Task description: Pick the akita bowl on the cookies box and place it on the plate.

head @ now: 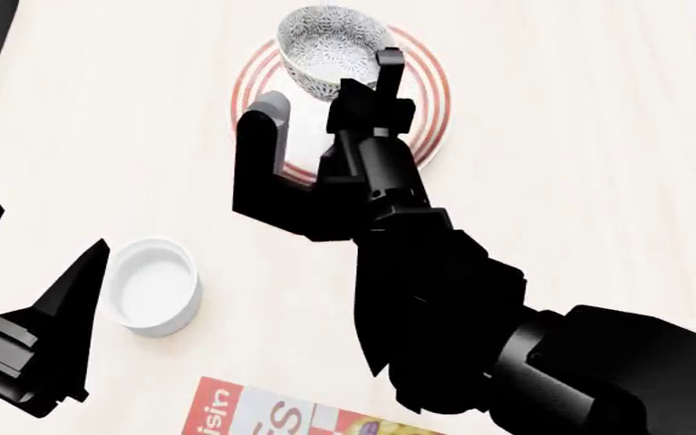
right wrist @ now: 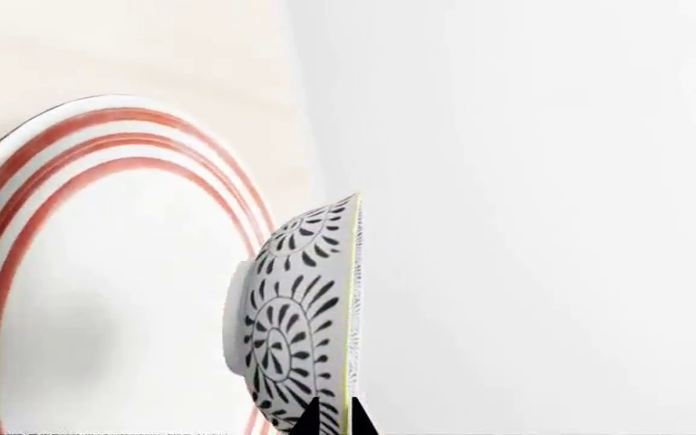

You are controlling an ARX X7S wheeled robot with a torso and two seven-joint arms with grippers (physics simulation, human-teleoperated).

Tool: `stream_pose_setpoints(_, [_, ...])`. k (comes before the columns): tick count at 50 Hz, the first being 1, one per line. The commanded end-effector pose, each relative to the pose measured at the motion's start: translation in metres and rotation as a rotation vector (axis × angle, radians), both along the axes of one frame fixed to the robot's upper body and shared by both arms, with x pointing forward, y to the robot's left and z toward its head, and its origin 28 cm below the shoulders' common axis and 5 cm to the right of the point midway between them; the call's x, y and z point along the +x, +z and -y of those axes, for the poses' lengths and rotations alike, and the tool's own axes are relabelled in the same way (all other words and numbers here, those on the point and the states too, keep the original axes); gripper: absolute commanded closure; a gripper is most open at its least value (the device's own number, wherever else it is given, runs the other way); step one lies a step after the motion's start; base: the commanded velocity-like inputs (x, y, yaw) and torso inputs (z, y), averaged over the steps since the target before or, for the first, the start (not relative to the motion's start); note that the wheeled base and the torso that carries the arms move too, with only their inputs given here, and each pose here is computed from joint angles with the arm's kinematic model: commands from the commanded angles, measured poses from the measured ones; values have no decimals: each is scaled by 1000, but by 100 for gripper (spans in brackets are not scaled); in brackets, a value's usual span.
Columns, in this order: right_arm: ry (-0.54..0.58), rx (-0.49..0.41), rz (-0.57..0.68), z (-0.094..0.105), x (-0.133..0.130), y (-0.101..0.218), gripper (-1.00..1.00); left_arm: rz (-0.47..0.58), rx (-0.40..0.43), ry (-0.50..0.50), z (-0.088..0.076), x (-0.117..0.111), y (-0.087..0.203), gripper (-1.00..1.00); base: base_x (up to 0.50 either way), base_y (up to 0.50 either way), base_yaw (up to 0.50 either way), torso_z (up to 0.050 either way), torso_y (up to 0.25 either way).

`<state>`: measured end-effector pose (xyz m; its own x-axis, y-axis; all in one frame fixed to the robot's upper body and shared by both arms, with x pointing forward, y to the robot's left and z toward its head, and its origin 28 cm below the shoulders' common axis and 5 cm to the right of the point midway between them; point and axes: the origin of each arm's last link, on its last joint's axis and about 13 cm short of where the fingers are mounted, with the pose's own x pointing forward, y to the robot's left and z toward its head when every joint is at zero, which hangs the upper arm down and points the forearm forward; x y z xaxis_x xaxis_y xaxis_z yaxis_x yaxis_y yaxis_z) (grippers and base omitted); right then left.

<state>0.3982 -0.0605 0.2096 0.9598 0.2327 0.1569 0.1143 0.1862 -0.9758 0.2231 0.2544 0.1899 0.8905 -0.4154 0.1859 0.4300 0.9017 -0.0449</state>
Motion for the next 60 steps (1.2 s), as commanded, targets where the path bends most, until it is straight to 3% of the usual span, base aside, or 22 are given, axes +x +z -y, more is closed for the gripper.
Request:
stream_pose_setpoints(1, [-17,-39,37,-1,7,-9,100,-1,-1,-3,0,-1,0,-100,0,0,0,0,0])
stream_pose_setpoints(27, [-49,-71,13,-3,19,-38,100,3,-2,0,-1,-1,1,-100,0,0,0,0,0])
stream_pose_setpoints(40, [-59,-11,-85,-5,12,-36,100,2,-3,2,-1,-1,1,-100,0,0,0,0,-2])
stream_pose_setpoints(41, [-53,-16,-84,-5,11,-35,-100,3,-3,2,-1,-1,1,-100,0,0,0,0,0])
stream_pose_setpoints(53, [10,-33,-70,-2,-15,-13,-100,5,-4,2,-1,-2,1,-100,0,0,0,0,0])
stream_pose_setpoints(60, [69,-62,-43,4,-44,-1,-100,7,-4,1,0,-3,2,-100,0,0,0,0,0])
